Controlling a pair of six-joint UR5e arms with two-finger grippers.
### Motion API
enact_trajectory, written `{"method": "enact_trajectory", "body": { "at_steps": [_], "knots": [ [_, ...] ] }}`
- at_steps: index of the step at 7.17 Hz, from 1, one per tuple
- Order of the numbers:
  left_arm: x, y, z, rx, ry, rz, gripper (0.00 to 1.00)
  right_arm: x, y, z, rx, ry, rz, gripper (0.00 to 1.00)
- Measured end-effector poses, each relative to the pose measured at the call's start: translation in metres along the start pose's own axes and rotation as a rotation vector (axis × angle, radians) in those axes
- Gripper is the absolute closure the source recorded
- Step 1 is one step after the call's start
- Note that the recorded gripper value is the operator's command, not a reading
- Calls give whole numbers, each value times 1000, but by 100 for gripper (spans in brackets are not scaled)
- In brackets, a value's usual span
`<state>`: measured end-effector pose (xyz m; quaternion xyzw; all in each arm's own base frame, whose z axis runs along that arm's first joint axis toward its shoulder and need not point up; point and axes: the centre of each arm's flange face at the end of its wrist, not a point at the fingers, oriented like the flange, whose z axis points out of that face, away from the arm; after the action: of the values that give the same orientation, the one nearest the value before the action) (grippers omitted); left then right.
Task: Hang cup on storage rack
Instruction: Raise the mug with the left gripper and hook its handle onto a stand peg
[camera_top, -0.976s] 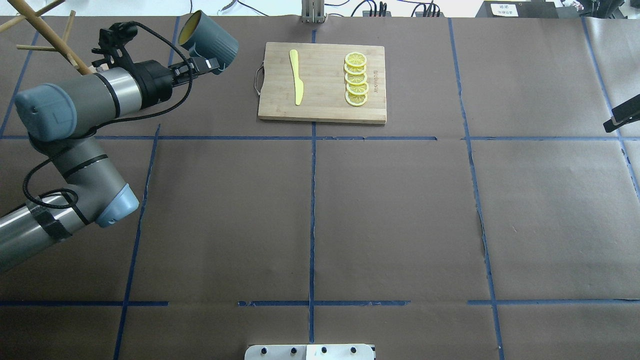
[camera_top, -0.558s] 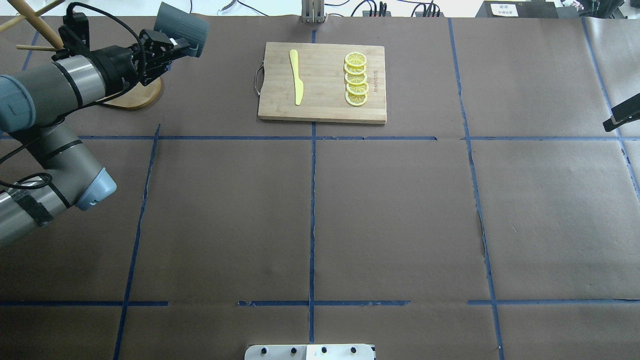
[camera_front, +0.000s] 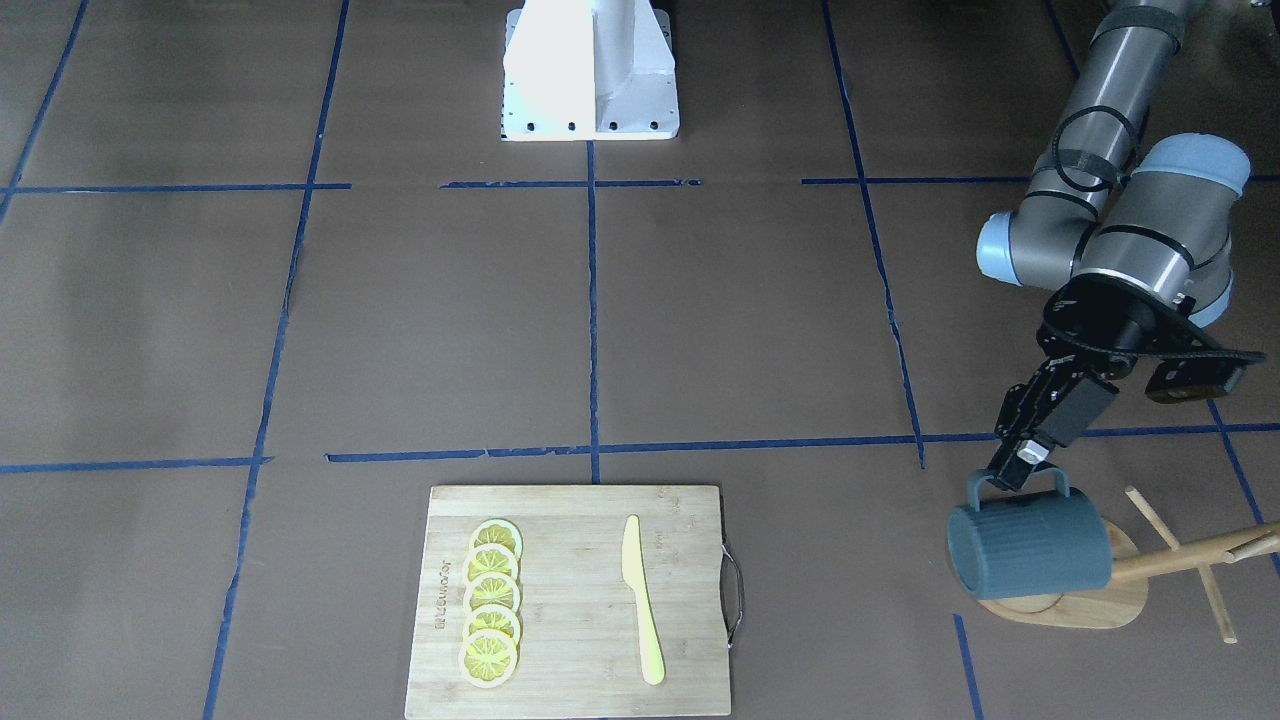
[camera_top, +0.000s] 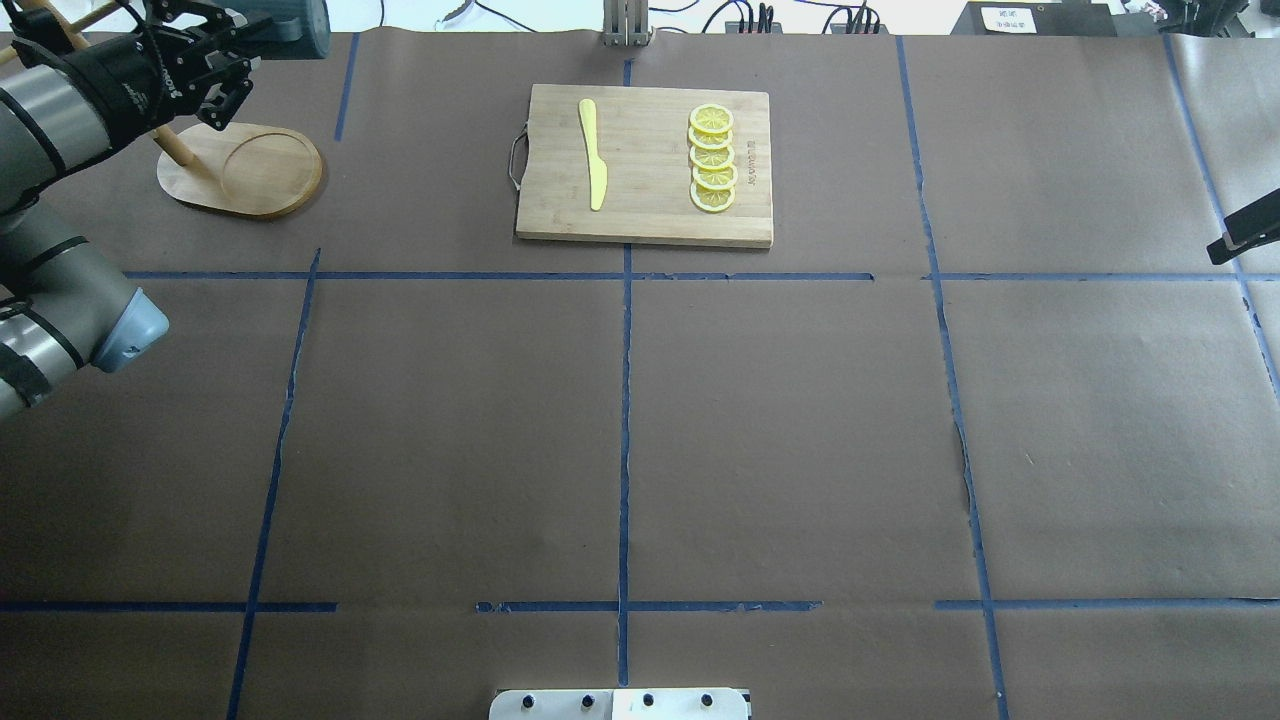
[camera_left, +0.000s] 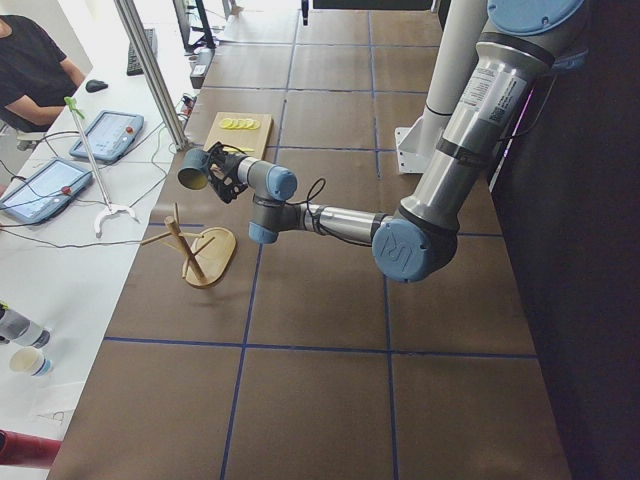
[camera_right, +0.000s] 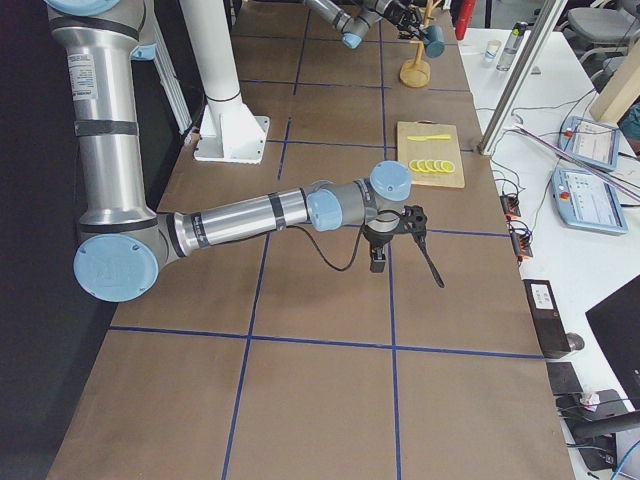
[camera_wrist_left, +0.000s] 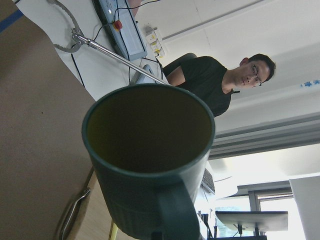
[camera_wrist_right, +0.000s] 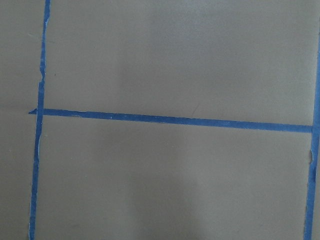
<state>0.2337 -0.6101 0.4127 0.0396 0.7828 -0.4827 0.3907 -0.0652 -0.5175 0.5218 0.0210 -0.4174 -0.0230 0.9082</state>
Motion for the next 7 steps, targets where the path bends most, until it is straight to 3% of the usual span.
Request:
{"method": "enact_trajectory", "body": {
  "at_steps": [2, 7],
  "knots": [
    [25, -35, -13, 57, 47, -175, 100, -1, 1, -1, 2, -1, -1, 0],
    [22, -65, -37, 98, 76, -385, 97, -4, 1, -3, 10, -4, -8, 0]
  ]
}}
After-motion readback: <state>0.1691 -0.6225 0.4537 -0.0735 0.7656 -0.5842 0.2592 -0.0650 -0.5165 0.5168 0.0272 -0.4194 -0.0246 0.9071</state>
